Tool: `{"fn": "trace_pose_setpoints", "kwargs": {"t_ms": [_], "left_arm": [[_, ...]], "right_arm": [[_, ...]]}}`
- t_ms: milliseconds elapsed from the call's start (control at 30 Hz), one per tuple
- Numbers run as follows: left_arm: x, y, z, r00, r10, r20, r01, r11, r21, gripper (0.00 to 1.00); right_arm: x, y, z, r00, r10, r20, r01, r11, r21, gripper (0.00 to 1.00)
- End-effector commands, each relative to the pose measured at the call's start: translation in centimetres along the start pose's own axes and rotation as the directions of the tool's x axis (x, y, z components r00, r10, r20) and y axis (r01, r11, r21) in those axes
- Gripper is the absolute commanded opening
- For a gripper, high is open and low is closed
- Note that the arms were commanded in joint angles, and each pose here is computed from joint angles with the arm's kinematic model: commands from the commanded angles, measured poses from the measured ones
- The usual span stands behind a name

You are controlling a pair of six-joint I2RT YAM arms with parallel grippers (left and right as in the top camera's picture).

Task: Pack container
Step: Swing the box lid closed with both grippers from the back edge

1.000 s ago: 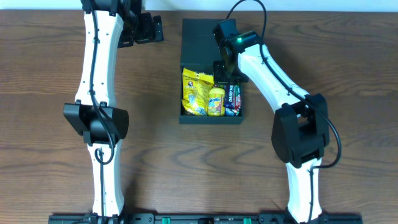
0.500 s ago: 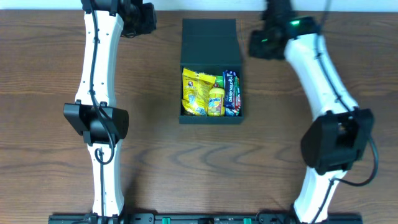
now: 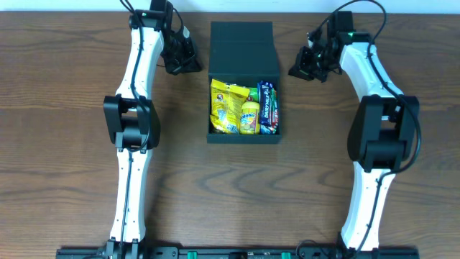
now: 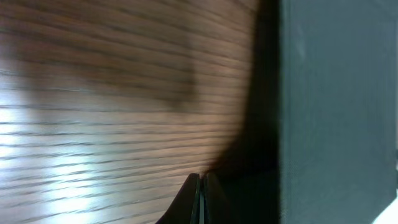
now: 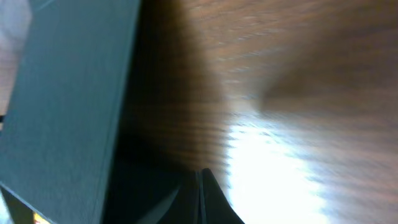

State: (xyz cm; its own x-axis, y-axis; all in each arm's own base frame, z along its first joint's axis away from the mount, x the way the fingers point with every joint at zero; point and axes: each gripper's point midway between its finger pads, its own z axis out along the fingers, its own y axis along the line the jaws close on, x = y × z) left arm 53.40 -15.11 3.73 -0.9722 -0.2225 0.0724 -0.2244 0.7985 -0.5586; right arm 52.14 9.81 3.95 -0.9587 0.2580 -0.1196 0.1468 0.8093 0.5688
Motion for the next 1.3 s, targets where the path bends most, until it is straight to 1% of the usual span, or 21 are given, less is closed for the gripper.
{"fn": "trace_pose_setpoints", "kwargs": {"t_ms": [0, 67, 167, 267, 367, 533, 733, 933, 1100, 1267], "left_arm": [[0.1, -0.7, 1.3, 0.996, -0.072, -0.056, 0.078, 0.991, 0.107, 0.05], [-0.3, -1.2, 1.9, 0.996, -0.071, -0.059, 0.079, 0.985, 0.153, 0.06], [-0.8, -1.4, 2.4, 0.995, -0.091, -0.05, 0.099, 0.981, 0.169, 0.05], [-0.5, -1.9, 2.8, 0.994, -0.091, -0.067, 0.102, 0.977, 0.186, 0.06], [-0.3, -2.3, 3.1, 0.994, -0.083, -0.068, 0.094, 0.978, 0.186, 0.06], [0.3, -3.3, 3.5, 0.993, -0.077, -0.088, 0.093, 0.975, 0.202, 0.06], [-0.2, -4.9, 2.9, 0.998, 0.024, -0.06, -0.006, 0.957, 0.29, 0.05], [-0.7, -6.6, 0.7, 0.99, 0.141, 0.008, -0.135, 0.929, 0.343, 0.06], [-1.2, -9.5, -2.8, 0.959, 0.255, 0.12, -0.281, 0.891, 0.357, 0.06], [-0.7, -12.9, -7.4, 0.905, 0.354, 0.233, -0.419, 0.837, 0.353, 0.06]], "right_arm": [[0.7, 1.3, 1.6, 0.999, 0.002, -0.052, -0.008, 0.993, -0.118, 0.01], [0.9, 1.7, 2.4, 0.998, -0.004, -0.069, -0.008, 0.985, -0.174, 0.01], [1.1, 2.1, 3.4, 0.996, 0.001, -0.087, -0.019, 0.977, -0.213, 0.01], [1.4, 3.0, 4.2, 0.995, -0.017, -0.098, -0.009, 0.966, -0.259, 0.01], [1.3, 3.8, 4.4, 0.995, -0.026, -0.094, -0.002, 0.959, -0.282, 0.01], [1.3, 6.1, 4.0, 0.993, -0.089, -0.08, 0.05, 0.917, -0.395, 0.01], [0.1, 7.5, 1.7, 0.98, -0.197, -0.002, 0.17, 0.847, -0.504, 0.01], [-1.5, 8.8, -2.5, 0.951, -0.284, 0.124, 0.307, 0.807, -0.505, 0.01], [-1.2, 10.9, -5.7, 0.908, -0.371, 0.194, 0.417, 0.767, -0.488, 0.01], [-0.9, 13.0, -9.1, 0.866, -0.426, 0.261, 0.499, 0.729, -0.468, 0.01]]}}
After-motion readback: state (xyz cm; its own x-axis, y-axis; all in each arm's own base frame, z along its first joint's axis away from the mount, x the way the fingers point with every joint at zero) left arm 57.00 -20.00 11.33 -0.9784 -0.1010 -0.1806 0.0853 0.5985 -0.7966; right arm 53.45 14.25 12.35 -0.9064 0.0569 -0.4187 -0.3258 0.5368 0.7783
